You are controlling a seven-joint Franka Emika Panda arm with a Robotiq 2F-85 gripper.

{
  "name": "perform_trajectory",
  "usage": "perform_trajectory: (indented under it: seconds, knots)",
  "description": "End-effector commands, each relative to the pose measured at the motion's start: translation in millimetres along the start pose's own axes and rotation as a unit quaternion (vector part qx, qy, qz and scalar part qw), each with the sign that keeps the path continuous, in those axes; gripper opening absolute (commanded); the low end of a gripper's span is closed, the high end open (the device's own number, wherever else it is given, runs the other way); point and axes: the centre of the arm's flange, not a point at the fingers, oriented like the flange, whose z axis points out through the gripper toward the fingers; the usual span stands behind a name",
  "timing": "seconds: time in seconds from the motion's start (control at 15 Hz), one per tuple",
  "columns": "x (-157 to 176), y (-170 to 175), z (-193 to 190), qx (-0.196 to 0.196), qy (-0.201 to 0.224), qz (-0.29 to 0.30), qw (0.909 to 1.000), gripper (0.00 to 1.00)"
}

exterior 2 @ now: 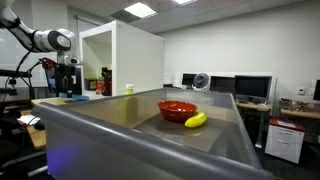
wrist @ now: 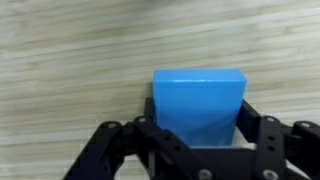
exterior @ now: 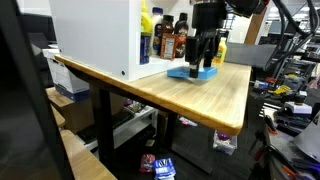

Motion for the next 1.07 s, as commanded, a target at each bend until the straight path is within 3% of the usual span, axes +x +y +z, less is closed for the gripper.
perform_trajectory:
  seconds: [0.0,0.07,0.27,0.33,0.4,0.53,0.73,1.0]
  knots:
    - [-12,21,-24,-0.083,0.0,0.018,0.9964,0.54]
    - [-16,30,-32,-0.133,-0.006,0.028,0.9907,0.54]
    - [-13,39,-31,-0.171,-0.025,0.0,0.9849,0.54]
    - [-17,38,-34,-0.152,-0.027,-0.017,0.9878,0.54]
    - [-18,39,-35,-0.149,-0.03,-0.031,0.9878,0.9]
    - [-17,46,-38,-0.115,-0.028,-0.109,0.9869,1.0]
    - [-13,72,-50,-0.083,-0.02,-0.174,0.9811,1.0]
    - [-10,89,-51,-0.055,-0.02,-0.255,0.9652,1.0]
